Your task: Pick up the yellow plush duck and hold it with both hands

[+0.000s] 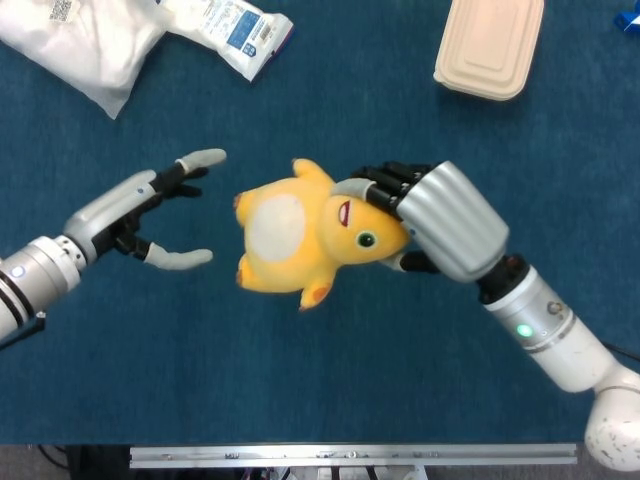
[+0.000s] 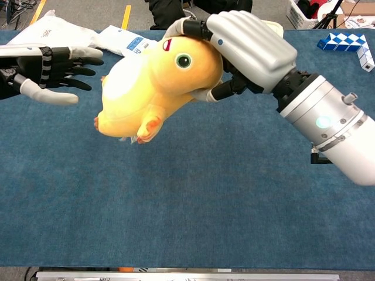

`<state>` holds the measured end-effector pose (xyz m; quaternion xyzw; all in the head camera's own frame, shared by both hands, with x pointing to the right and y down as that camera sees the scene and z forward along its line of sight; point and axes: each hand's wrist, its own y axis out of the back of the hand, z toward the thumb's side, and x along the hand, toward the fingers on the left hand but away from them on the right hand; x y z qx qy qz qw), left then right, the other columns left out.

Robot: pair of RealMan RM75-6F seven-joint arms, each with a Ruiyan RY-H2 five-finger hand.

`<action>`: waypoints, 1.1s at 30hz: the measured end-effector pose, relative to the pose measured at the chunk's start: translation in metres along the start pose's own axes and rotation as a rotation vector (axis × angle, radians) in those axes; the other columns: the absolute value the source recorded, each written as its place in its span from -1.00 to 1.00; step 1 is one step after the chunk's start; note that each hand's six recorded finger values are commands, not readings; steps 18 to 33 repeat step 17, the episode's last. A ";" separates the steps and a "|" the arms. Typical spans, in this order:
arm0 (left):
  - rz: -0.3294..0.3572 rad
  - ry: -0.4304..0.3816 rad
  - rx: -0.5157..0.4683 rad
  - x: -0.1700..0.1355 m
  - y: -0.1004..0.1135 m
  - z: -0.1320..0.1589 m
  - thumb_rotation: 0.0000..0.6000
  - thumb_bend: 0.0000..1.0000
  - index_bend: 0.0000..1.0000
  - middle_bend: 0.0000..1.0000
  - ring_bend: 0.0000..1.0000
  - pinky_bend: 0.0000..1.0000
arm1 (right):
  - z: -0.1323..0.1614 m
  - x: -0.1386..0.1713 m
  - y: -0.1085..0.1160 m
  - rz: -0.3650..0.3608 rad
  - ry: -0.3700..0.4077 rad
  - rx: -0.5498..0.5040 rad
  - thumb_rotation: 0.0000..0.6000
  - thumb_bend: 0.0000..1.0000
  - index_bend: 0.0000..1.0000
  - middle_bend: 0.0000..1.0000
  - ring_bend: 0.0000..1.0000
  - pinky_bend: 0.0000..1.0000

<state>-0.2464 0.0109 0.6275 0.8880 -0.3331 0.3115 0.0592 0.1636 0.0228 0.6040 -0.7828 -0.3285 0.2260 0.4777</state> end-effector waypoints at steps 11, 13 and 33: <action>0.147 0.026 0.161 -0.011 0.043 -0.021 1.00 -0.51 -1.00 -1.00 -1.00 -0.86 | -0.013 0.023 0.029 -0.071 -0.010 0.027 1.00 -0.18 0.24 -0.01 -0.03 0.48; 0.192 0.041 0.185 -0.016 0.053 -0.028 1.00 -0.51 -1.00 -1.00 -1.00 -0.86 | -0.017 0.029 0.034 -0.082 -0.016 0.031 1.00 -0.18 0.24 -0.01 -0.03 0.48; 0.256 0.061 0.180 -0.023 0.066 -0.038 1.00 -0.51 -1.00 -1.00 -1.00 -0.86 | -0.022 0.039 0.042 -0.098 -0.027 0.031 1.00 -0.18 0.24 -0.01 -0.03 0.48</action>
